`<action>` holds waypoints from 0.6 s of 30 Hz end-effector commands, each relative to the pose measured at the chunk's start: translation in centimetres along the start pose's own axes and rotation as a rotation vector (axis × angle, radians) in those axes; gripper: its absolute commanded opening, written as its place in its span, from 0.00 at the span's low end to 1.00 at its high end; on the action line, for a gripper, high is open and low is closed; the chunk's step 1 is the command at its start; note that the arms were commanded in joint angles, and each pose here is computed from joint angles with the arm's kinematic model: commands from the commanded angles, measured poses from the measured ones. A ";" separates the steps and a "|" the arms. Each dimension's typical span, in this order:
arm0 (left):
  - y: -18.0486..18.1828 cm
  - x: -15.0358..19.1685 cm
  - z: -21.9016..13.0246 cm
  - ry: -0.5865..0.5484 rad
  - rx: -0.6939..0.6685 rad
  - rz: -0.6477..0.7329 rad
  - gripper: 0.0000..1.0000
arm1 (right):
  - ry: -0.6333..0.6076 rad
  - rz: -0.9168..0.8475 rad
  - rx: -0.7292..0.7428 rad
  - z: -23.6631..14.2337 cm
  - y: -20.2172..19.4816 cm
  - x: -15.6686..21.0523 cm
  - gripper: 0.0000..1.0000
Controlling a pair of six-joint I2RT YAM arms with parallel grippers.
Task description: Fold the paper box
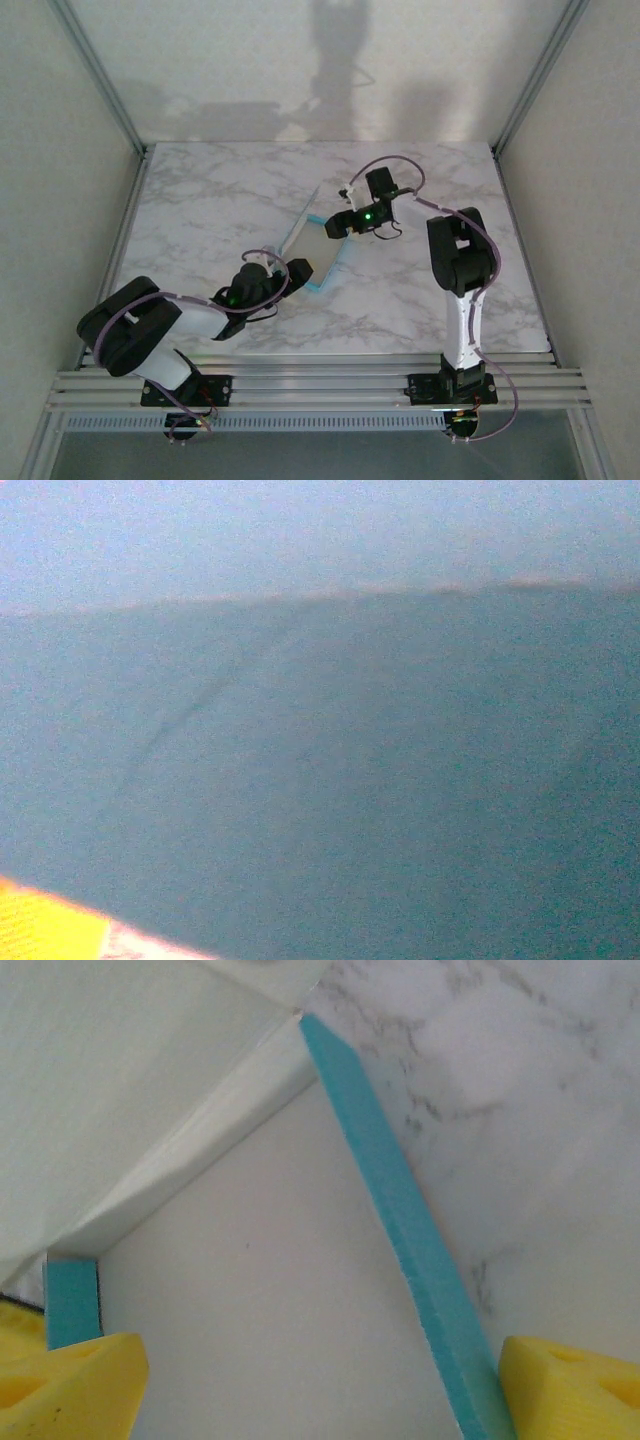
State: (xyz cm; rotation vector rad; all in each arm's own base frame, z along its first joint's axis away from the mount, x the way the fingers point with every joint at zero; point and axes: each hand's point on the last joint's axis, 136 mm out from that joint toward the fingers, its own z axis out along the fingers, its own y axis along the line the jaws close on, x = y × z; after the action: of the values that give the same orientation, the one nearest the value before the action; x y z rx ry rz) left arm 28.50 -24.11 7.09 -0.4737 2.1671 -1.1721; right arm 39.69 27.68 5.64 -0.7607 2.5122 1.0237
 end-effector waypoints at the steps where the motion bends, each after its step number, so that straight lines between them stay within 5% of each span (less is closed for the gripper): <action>1: 0.2 -0.9 -0.1 -0.015 -0.007 0.043 0.99 | 0.001 0.013 0.013 -0.6 1.3 1.4 0.91; 18: 0.4 -4.6 1.0 -0.017 -0.056 0.198 1.00 | -0.071 0.234 0.124 -2.0 5.2 11.0 0.92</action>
State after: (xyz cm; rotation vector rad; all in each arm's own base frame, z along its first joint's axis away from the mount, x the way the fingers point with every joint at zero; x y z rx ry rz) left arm 31.98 -21.14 7.12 -0.3826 2.1803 -0.9899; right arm 28.22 25.08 4.18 -0.5339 2.6289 0.9145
